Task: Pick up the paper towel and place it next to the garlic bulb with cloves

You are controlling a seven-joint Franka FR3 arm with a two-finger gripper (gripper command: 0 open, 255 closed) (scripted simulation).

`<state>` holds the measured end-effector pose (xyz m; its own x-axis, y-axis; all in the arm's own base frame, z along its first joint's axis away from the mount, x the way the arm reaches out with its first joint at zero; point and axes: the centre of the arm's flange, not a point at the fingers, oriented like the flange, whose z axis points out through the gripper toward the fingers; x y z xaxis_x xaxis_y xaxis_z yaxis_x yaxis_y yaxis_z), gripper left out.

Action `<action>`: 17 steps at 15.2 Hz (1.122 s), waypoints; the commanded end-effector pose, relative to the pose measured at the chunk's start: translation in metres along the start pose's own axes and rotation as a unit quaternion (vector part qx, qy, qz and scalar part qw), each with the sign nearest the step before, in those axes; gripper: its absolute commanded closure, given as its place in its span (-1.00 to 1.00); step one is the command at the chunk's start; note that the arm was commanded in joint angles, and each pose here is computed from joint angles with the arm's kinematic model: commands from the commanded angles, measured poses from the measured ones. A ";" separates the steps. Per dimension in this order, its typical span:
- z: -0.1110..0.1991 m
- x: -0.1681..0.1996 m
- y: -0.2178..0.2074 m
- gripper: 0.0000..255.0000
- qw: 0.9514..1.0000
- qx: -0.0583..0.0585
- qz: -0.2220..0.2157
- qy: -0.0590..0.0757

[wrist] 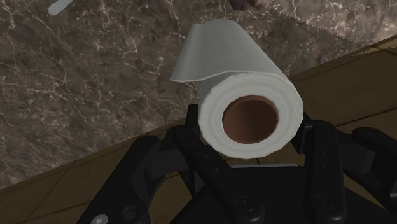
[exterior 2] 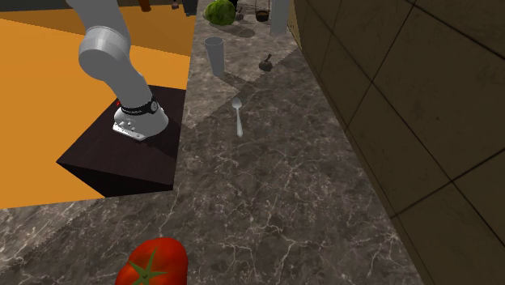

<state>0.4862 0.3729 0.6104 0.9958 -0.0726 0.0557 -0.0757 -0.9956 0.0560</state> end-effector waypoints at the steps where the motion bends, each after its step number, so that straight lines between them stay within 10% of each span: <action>1: 0.010 -0.001 -0.001 1.00 1.000 0.000 0.000 0.000; 17: 0.094 -0.006 -0.005 1.00 1.000 0.000 0.000 0.000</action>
<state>0.4867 0.3734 0.5211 0.9958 -0.0727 0.0557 -0.0758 -0.9956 0.0560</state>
